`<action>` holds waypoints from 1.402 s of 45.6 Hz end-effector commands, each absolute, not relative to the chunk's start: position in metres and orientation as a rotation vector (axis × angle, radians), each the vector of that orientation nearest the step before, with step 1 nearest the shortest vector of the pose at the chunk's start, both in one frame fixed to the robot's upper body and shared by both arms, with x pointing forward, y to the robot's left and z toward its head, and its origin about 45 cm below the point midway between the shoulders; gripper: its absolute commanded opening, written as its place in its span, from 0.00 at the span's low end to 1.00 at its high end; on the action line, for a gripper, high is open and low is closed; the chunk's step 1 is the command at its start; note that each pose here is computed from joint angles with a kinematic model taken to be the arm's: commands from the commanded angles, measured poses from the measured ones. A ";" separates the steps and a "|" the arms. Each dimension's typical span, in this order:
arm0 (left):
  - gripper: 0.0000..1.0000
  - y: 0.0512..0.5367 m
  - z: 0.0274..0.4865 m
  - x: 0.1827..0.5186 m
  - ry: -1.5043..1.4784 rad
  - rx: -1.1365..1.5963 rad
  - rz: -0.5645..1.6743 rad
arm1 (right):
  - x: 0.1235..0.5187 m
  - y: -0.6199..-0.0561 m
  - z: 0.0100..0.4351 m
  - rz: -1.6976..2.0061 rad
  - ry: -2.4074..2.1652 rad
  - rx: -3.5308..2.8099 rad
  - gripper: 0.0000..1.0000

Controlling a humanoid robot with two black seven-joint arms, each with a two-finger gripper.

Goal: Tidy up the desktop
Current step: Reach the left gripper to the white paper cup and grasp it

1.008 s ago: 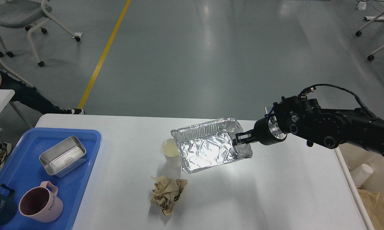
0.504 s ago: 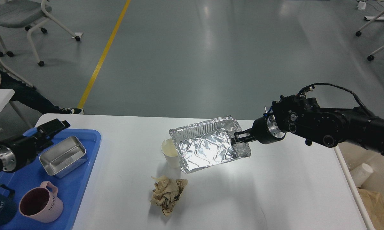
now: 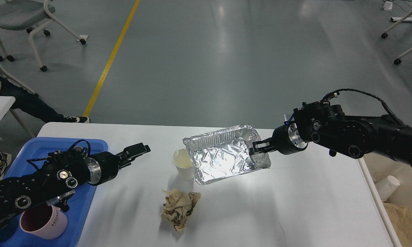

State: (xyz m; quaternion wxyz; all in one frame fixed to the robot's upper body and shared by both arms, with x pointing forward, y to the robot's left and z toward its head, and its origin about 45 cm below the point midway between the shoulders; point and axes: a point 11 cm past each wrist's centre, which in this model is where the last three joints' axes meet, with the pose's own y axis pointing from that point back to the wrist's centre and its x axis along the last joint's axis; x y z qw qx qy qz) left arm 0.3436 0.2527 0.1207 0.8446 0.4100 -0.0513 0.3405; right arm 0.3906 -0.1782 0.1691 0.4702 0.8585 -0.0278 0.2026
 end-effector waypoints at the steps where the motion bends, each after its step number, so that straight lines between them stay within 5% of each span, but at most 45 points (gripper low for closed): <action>1: 0.96 0.242 0.114 0.345 -0.110 0.867 0.705 | 0.390 -0.175 0.169 0.499 -0.064 2.110 0.00; 27: 0.96 0.159 0.090 0.366 -0.097 0.834 0.669 | 0.390 -0.177 0.170 0.493 -0.069 2.115 0.00; 44: 0.94 0.160 0.072 0.350 -0.107 0.918 0.605 | 0.390 -0.181 0.170 0.487 -0.079 2.114 0.00; 54: 0.75 0.158 0.071 0.350 -0.111 0.921 0.623 | 0.391 -0.182 0.171 0.488 -0.086 2.116 0.00; 59: 0.37 0.154 0.071 0.350 -0.106 0.931 0.618 | 0.391 -0.182 0.171 0.487 -0.085 2.114 0.00; 64: 0.18 0.156 0.070 0.351 -0.105 0.942 0.619 | 0.391 -0.181 0.171 0.488 -0.082 2.116 0.00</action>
